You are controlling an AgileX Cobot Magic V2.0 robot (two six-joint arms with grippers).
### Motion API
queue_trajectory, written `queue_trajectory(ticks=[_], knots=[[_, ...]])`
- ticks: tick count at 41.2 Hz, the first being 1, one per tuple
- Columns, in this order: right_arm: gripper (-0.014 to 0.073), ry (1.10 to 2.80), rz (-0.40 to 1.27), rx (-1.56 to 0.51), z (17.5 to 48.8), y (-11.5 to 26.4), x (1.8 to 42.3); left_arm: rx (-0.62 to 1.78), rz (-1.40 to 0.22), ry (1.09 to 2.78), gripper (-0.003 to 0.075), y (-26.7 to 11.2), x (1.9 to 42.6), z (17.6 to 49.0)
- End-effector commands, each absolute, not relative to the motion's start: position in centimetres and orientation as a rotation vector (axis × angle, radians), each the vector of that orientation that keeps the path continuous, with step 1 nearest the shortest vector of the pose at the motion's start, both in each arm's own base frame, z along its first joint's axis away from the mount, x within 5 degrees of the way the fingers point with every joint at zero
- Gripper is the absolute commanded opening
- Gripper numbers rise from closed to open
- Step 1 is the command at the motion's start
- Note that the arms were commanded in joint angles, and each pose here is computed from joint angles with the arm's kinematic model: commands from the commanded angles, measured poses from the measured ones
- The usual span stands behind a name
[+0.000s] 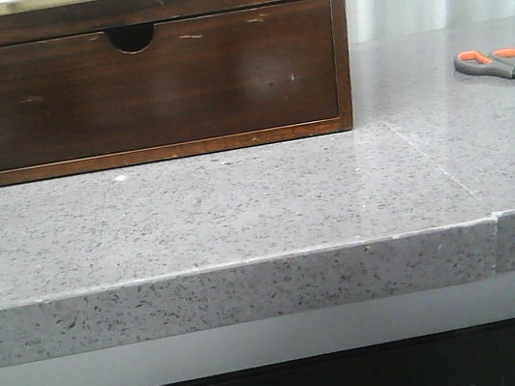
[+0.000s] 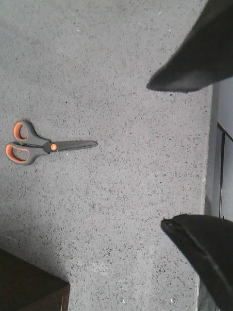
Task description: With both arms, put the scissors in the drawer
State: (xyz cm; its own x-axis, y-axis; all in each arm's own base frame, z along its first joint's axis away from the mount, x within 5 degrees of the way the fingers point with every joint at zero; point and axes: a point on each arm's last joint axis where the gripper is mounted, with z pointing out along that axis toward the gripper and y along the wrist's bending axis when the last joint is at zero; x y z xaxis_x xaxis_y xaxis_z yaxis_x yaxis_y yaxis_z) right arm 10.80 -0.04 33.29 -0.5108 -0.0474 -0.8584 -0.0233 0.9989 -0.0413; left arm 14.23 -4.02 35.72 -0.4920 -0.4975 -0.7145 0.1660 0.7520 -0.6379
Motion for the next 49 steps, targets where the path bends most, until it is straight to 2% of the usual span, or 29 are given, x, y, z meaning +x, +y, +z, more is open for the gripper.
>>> queue_trajectory(ticks=[1, 22, 32, 49], knots=[[0.0549, 2.009, -0.048, -0.062, 34.9, -0.1, 11.2, -0.312, -0.955, 1.827, 0.0512, -4.4, 16.1, 36.8], [0.0549, 2.009, -0.048, -0.062, 34.9, -0.1, 11.2, -0.370, -1.459, 1.798, 0.0512, -6.5, 24.0, 33.2], [0.0549, 2.009, -0.048, -0.062, 34.9, -0.1, 11.2, -0.360, -1.516, 1.838, 0.0512, -6.9, 26.5, 32.3], [0.0549, 2.009, -0.048, -0.062, 34.9, -0.1, 11.2, -0.338, -1.528, 1.826, 0.0512, -7.0, 29.3, 33.0]])
